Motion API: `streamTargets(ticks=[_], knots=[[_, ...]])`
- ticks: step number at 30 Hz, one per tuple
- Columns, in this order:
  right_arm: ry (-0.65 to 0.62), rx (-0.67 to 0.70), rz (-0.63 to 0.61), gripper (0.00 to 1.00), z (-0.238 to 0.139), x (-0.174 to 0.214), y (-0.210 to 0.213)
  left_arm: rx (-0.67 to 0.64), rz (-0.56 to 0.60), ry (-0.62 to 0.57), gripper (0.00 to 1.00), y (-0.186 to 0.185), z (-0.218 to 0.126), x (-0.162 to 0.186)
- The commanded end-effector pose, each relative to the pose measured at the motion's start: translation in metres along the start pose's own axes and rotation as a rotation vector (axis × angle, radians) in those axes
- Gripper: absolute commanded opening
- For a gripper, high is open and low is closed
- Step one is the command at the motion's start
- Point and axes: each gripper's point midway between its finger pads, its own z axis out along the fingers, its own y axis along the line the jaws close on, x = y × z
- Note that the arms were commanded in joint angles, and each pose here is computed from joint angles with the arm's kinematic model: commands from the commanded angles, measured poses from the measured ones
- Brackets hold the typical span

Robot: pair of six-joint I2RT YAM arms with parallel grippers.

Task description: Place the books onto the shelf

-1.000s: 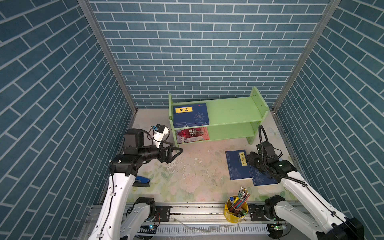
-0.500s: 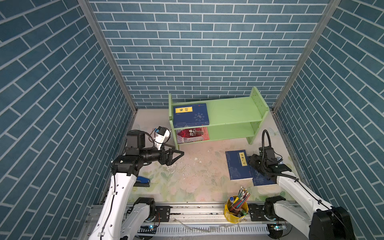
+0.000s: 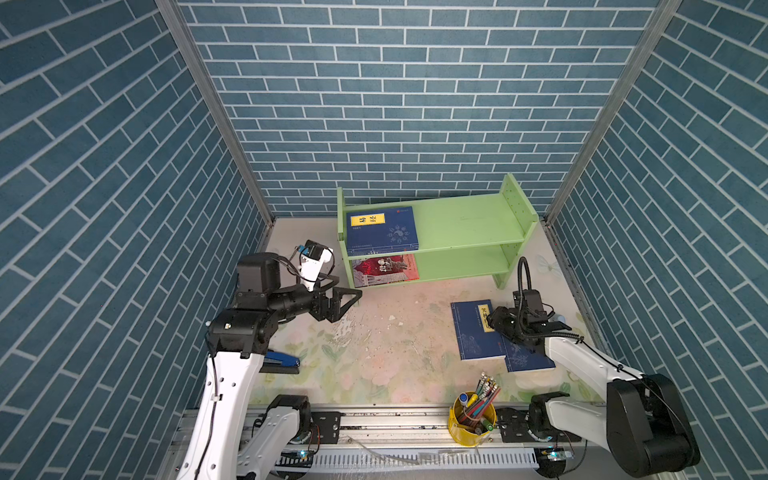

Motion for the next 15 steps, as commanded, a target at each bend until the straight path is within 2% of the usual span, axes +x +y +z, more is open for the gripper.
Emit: streamTargets(ticks=[1,7,15], knots=[[-0.008,-0.043,-0.049,0.54,-0.001,-0.009,0.014,-0.094,-0.004,-0.007,0.93,0.012,-0.006,-0.011],[0.055,-0.051,-0.084,0.53,0.006,-0.002,0.017,-0.097,-0.025,-0.048,0.93,0.009,-0.011,-0.027],[0.091,-0.056,-0.093,0.52,0.013,0.003,0.017,-0.085,-0.042,-0.038,0.94,0.011,-0.007,-0.019]])
